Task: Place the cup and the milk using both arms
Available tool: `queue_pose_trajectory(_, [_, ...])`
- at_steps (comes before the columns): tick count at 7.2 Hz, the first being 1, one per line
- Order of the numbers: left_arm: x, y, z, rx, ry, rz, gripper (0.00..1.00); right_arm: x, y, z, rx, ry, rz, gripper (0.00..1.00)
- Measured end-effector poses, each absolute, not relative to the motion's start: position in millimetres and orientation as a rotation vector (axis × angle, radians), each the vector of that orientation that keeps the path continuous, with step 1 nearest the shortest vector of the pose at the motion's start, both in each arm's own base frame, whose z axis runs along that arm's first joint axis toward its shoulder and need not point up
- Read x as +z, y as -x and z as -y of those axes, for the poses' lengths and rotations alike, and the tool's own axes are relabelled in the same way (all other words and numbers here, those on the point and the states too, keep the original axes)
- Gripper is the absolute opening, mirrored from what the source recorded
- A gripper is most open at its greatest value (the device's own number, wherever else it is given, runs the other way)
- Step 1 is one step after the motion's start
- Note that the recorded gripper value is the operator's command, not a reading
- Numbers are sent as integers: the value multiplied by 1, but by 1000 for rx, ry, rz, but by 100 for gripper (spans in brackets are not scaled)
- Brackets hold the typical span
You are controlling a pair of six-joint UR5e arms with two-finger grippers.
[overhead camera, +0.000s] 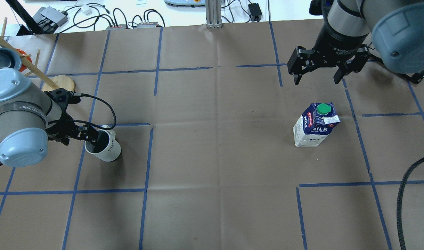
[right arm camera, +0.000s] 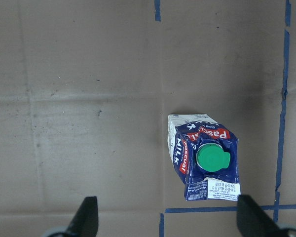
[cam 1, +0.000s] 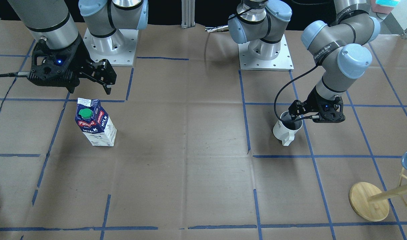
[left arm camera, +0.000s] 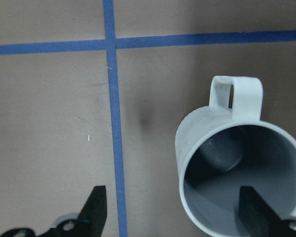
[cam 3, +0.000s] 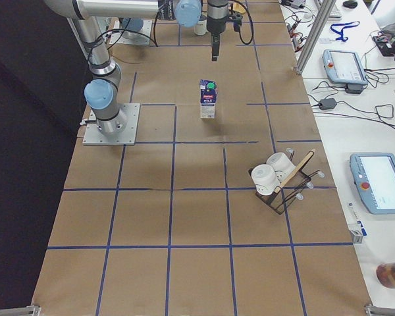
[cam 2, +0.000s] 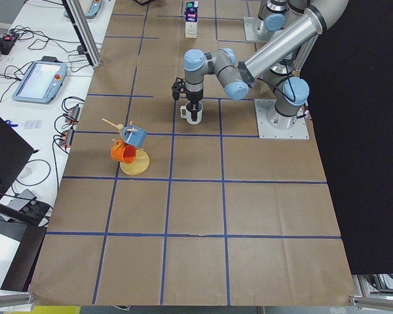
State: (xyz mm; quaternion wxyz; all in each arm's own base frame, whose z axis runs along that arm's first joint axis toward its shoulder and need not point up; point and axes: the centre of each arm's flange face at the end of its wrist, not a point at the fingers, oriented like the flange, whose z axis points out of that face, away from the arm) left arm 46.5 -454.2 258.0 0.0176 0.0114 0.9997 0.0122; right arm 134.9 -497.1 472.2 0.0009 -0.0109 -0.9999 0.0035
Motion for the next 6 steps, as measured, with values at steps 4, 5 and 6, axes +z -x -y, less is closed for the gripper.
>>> queue_pose_trajectory(4, [245,-47,457,69,-8,-3125,48,472,-134,497,9,36,3140,100])
queue_pose_trajectory(5, [242,-46,458,75,-4,-3132,24,472,-134,497,8,36,3140,100])
queue_pose_trajectory(6, [240,-46,458,78,2,-3135,6,472,-134,497,6,35,3141,100])
